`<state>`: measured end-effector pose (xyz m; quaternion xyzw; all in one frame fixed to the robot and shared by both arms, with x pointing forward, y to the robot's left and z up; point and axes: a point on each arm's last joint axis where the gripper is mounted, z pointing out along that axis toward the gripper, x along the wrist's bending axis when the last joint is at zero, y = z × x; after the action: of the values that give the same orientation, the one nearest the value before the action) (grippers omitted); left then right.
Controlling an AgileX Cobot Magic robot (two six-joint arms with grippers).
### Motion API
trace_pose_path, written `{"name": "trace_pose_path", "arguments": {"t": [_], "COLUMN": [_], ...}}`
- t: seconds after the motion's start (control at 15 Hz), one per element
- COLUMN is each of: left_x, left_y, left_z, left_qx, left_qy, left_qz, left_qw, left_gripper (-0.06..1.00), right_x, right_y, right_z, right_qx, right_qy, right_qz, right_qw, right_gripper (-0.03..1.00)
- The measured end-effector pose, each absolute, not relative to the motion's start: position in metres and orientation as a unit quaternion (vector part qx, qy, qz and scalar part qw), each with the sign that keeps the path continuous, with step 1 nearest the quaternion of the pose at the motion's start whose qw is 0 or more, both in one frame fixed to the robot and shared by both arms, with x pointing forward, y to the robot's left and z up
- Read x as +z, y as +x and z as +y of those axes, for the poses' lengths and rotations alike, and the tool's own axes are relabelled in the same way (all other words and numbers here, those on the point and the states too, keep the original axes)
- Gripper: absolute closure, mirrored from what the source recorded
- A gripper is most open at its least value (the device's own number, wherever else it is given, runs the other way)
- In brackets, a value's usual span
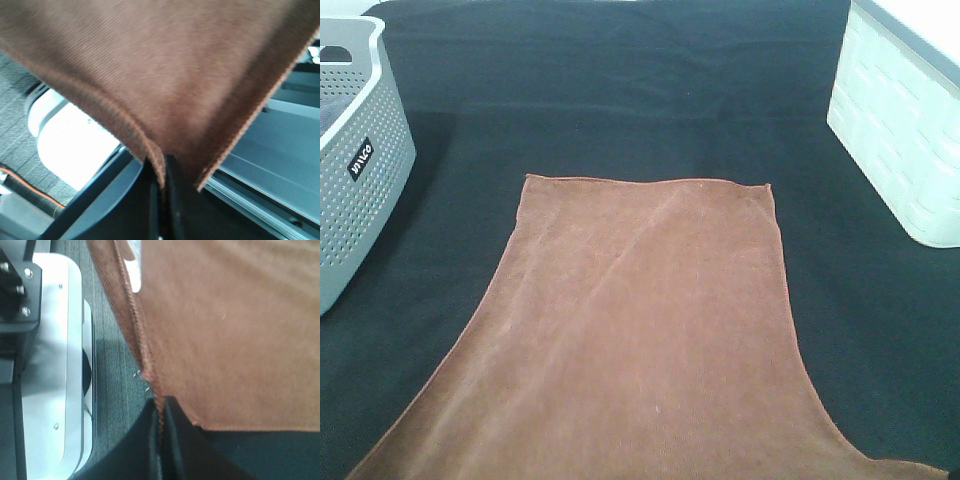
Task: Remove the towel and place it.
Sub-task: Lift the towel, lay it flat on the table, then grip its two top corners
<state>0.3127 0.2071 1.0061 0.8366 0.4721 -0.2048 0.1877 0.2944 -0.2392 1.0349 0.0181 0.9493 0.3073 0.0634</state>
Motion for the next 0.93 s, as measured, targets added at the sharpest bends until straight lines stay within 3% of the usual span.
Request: {"name": "trace_pose_path", "arguments": {"t": [0.33, 0.67, 0.8, 0.93], "left_x": [1.0129, 1.0128, 1.0107, 1.0098], "left_y": [0.3098, 0.3098, 0.3103, 0.3103], "left_z": [0.1977, 0.1977, 0.2004, 0.2017], "left_qx": [-0.239, -0.236, -0.229, -0.229], "left_qy": [0.840, 0.845, 0.843, 0.838], "left_qz": [0.421, 0.412, 0.431, 0.446], "left_qw": [0.244, 0.246, 0.227, 0.217], "left_gripper": [0.94, 0.92, 0.72, 0.32], "right_x": [1.0406, 1.0395, 1.0371, 1.0373], "right_y": [0.2938, 0.2940, 0.2943, 0.2949], "right_z": [-0.2324, -0.2337, -0.2365, -0.2380], "right_qx": [0.354, 0.348, 0.331, 0.322], "right_qy": [0.022, 0.075, 0.110, 0.120], "right_qz": [0.933, 0.934, 0.937, 0.939], "right_qw": [0.058, 0.040, 0.031, 0.032], "right_gripper": [0.97, 0.97, 0.83, 0.55]}}
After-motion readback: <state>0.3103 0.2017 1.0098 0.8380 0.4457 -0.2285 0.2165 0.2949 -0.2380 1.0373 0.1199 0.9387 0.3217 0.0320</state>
